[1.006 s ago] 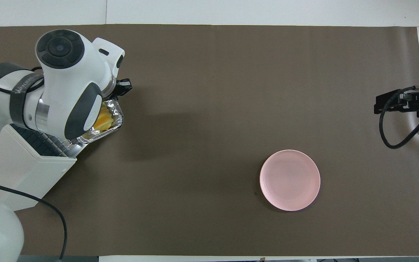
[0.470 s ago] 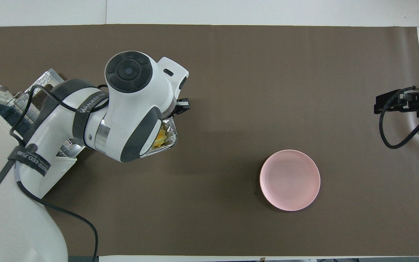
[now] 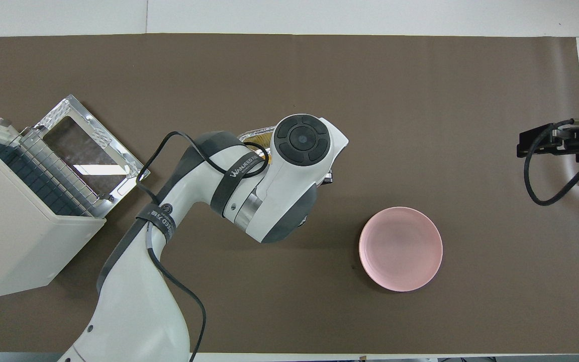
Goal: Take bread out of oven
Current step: 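Pull the foil tray out with the left gripper and set it down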
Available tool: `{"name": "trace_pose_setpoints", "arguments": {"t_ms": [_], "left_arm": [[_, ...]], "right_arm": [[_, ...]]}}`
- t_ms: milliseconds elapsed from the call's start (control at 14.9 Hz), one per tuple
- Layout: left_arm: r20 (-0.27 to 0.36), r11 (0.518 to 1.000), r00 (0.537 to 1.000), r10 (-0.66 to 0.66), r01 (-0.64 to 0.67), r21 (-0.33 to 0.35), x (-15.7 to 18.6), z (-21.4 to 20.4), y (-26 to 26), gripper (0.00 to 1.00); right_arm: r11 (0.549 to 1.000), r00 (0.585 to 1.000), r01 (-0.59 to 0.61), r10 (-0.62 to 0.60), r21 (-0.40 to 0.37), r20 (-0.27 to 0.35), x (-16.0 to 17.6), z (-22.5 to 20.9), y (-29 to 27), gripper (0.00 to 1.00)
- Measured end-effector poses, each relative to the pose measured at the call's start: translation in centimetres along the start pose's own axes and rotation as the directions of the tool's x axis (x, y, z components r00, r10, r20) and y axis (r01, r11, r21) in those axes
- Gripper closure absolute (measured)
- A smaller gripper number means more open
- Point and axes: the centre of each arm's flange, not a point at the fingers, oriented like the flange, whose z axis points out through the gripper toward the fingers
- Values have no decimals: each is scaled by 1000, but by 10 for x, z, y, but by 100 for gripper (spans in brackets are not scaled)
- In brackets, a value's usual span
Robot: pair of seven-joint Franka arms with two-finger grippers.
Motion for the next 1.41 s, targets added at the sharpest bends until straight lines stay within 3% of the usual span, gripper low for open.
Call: {"name": "trace_pose_setpoints", "arguments": {"t_ms": [671, 1073, 1275, 1409], "left_arm": [[-5, 999, 999, 45, -45, -6, -22, 22, 24, 98], [8, 999, 999, 34, -34, -24, -22, 14, 27, 39], [26, 998, 1000, -14, 15, -56, -7, -11, 16, 5], [16, 995, 998, -66, 67, -68, 15, -45, -15, 0]], "right_arm": [[1000, 1000, 0, 0, 0, 0, 0, 0, 0, 0], [1000, 1000, 0, 0, 0, 0, 0, 0, 0, 0], [1000, 1000, 0, 0, 0, 0, 0, 0, 0, 0], [1000, 1000, 0, 0, 0, 1, 0, 0, 0, 0]]}}
